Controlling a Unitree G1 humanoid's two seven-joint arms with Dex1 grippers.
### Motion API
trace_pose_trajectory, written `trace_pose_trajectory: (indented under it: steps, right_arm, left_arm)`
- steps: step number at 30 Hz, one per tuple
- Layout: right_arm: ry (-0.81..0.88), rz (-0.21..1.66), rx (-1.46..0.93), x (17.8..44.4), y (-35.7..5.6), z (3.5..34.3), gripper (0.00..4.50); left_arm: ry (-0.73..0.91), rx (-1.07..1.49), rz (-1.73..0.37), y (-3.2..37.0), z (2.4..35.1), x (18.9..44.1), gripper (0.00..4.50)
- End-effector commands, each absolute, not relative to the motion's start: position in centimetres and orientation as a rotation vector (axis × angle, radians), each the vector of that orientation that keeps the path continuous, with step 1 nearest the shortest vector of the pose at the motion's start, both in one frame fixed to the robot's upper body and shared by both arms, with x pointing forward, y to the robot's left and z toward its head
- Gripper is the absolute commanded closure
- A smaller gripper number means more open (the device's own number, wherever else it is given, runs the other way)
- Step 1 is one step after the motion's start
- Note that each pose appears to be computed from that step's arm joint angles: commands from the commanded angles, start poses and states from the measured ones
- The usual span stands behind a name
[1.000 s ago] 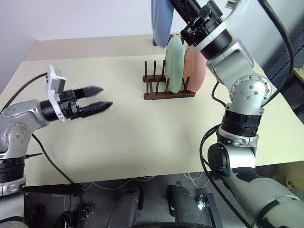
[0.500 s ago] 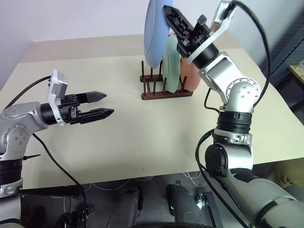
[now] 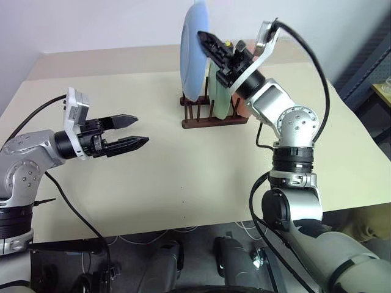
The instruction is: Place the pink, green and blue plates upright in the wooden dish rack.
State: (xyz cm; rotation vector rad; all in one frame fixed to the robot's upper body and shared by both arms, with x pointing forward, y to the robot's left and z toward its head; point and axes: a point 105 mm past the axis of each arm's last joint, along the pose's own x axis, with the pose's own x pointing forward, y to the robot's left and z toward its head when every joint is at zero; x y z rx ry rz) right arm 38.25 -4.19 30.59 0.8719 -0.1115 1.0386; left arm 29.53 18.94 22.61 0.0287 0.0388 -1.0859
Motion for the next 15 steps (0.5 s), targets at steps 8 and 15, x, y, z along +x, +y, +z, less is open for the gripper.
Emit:
trace_pose_trajectory:
  steps: [8, 15]
  right_arm:
    - [-0.147, 1.031, 0.811, 38.6, -4.2, 30.4, 4.50]
    - [-0.098, 0.978, 0.744, 39.8, -4.0, 29.2, 4.50]
  left_arm:
    - [-0.037, 0.086, -1.086, 18.7, 24.4, 29.1, 0.07]
    - [-0.038, 0.020, -1.082, 18.8, 24.3, 28.8, 0.07]
